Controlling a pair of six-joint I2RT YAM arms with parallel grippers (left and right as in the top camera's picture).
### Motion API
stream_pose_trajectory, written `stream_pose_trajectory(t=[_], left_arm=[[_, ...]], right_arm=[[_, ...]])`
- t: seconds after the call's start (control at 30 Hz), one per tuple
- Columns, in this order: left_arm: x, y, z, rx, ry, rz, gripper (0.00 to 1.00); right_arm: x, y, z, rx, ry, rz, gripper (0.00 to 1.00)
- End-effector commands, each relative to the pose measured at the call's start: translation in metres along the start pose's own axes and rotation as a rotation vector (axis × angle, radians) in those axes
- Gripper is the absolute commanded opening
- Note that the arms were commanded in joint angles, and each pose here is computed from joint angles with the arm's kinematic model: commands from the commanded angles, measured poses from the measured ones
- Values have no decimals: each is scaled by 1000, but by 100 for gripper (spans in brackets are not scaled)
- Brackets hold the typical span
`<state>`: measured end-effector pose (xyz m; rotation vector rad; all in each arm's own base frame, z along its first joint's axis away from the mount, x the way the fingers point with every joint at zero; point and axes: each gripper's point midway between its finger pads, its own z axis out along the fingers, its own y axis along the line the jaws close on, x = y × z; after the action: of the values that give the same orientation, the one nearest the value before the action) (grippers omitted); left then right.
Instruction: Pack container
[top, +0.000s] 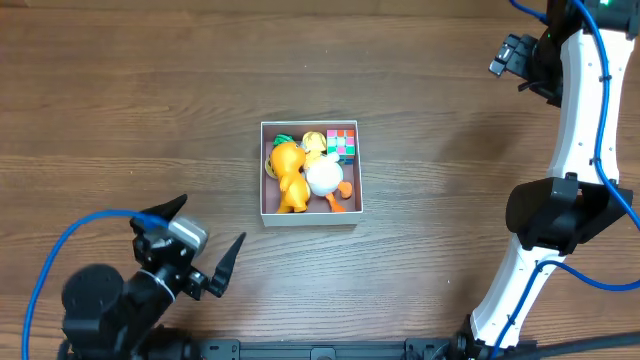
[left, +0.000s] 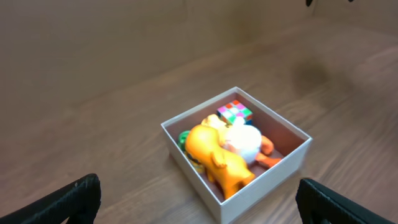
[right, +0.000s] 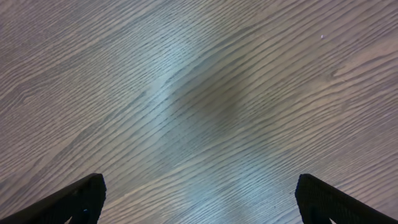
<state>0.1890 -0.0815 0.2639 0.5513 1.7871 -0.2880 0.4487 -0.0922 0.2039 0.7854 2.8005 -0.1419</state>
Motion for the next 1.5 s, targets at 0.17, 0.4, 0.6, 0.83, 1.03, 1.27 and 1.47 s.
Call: stream_pose_trajectory(t=[0.17, 0.4, 0.6, 0.83, 1.03, 1.27, 1.47], left_arm=[[19, 30, 6, -184, -78, 59, 100], [33, 33, 7, -219, -113, 72, 100], [32, 32, 3, -230, -130, 84, 100], [42, 62, -5, -418, -105, 88, 100], [50, 78, 6, -492, -146, 99, 100], [73, 88, 22, -527, -157, 99, 100], [99, 91, 37, -522, -158, 42, 100]], right_arm=[[-2, -4, -9, 5, -28, 9, 100], [-2, -4, -9, 5, -28, 9, 100], [-2, -4, -9, 5, -28, 9, 100], [-2, -4, -9, 5, -28, 9, 100], [-2, -4, -9, 5, -28, 9, 100], [-2, -4, -9, 5, -28, 9, 100], [-2, -4, -9, 5, -28, 9, 100]])
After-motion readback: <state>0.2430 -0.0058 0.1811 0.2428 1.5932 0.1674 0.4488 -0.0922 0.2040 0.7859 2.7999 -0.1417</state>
